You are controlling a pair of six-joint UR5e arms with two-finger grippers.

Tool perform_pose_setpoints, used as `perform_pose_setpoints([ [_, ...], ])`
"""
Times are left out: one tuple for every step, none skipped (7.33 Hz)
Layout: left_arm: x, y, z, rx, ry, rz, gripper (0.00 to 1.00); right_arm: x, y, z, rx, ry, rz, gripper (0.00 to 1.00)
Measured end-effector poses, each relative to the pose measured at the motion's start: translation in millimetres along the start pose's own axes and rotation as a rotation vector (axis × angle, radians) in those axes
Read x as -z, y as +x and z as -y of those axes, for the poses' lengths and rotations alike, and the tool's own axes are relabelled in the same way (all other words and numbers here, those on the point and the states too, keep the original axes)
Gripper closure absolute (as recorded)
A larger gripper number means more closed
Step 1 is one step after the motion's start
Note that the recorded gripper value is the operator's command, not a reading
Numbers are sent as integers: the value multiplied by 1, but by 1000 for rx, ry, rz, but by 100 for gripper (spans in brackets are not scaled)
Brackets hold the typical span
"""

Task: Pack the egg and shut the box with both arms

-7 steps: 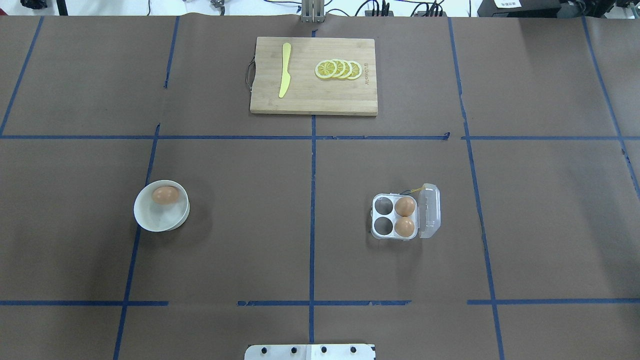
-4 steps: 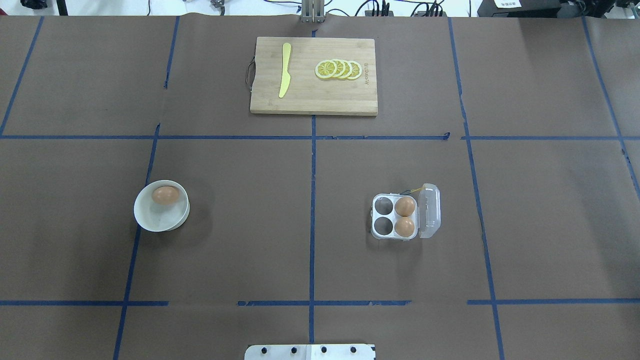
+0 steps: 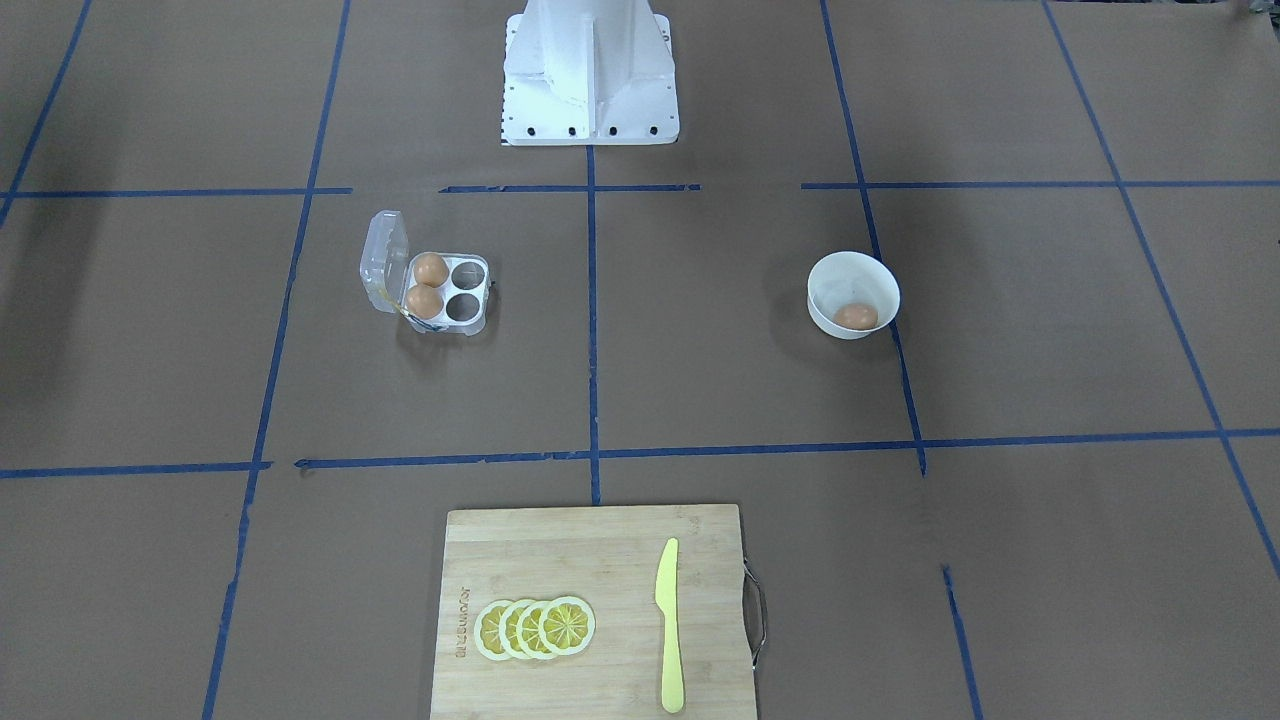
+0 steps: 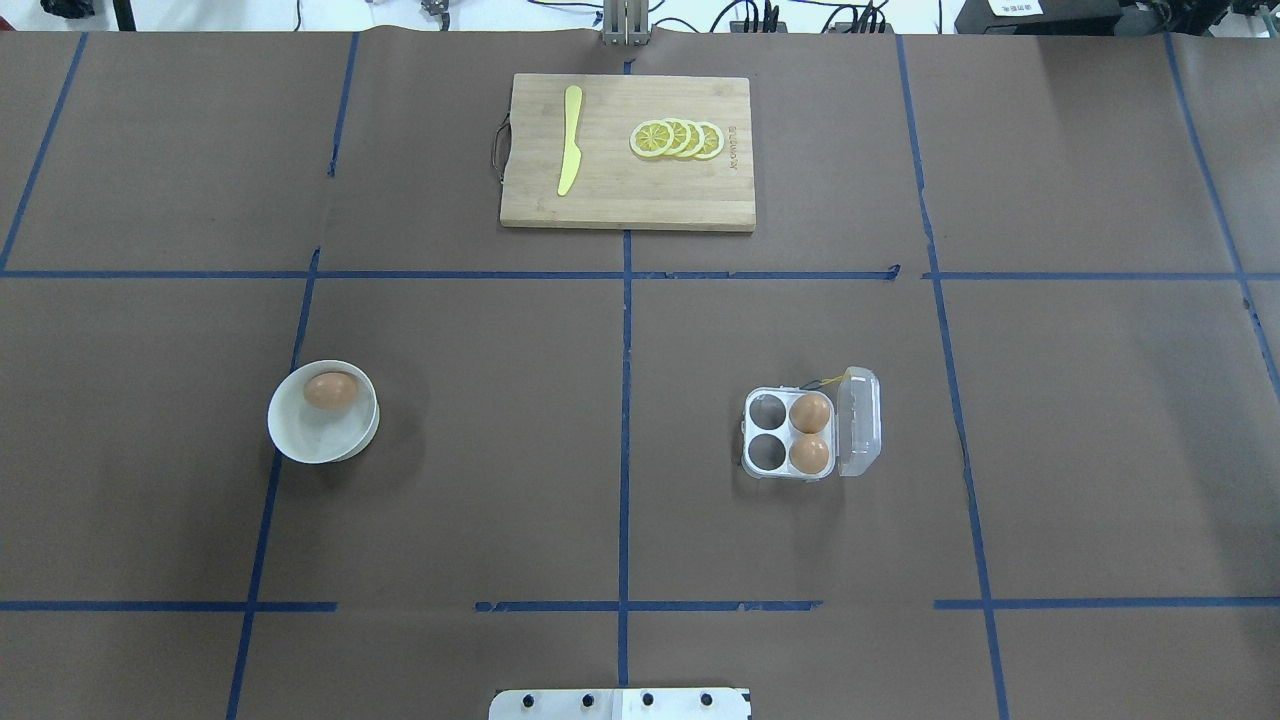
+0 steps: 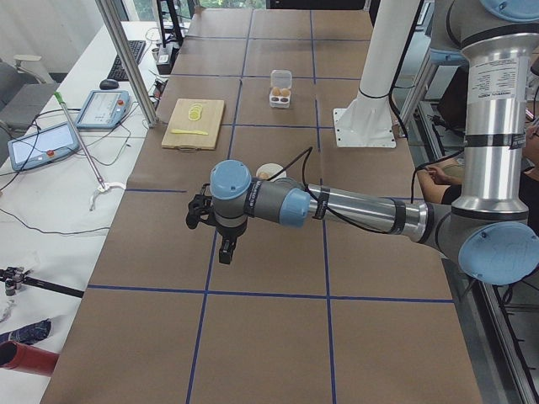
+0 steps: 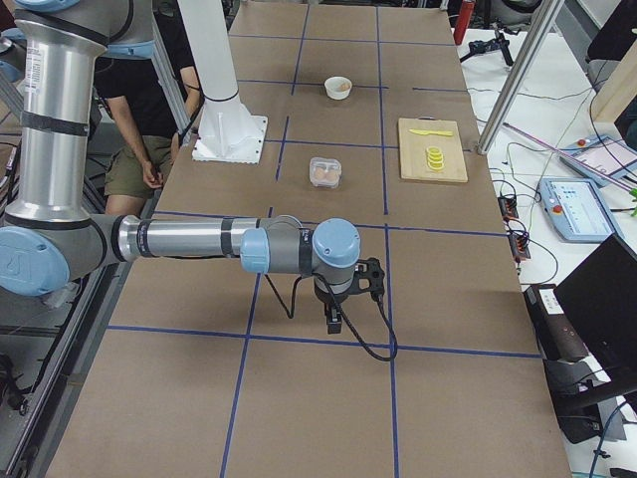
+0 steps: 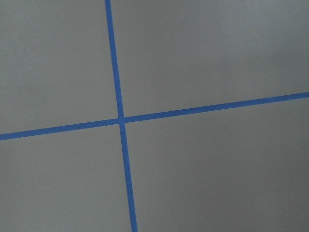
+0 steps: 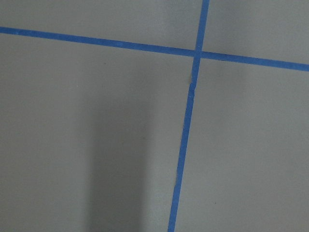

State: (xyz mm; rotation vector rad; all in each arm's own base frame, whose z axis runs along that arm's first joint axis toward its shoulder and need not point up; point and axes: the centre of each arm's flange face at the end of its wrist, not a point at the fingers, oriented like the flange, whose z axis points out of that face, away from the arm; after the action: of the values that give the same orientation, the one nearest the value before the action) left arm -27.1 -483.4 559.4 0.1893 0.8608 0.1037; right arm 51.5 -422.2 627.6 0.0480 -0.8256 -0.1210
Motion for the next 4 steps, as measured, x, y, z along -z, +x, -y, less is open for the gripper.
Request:
perform_pose_setpoints([
  [2,10,2,-13,14,-21,0,-2,2,0,-5,-3,2,0],
  [4,21,5,8,26,-37,0,-2,2,1,-4,-3,7,0],
  [4,43,8,58,36,-56,0,0,0,3,11,10,8,0],
  [0,72,11,115,46,-82,0,3,-3,5,42,39,7,0],
])
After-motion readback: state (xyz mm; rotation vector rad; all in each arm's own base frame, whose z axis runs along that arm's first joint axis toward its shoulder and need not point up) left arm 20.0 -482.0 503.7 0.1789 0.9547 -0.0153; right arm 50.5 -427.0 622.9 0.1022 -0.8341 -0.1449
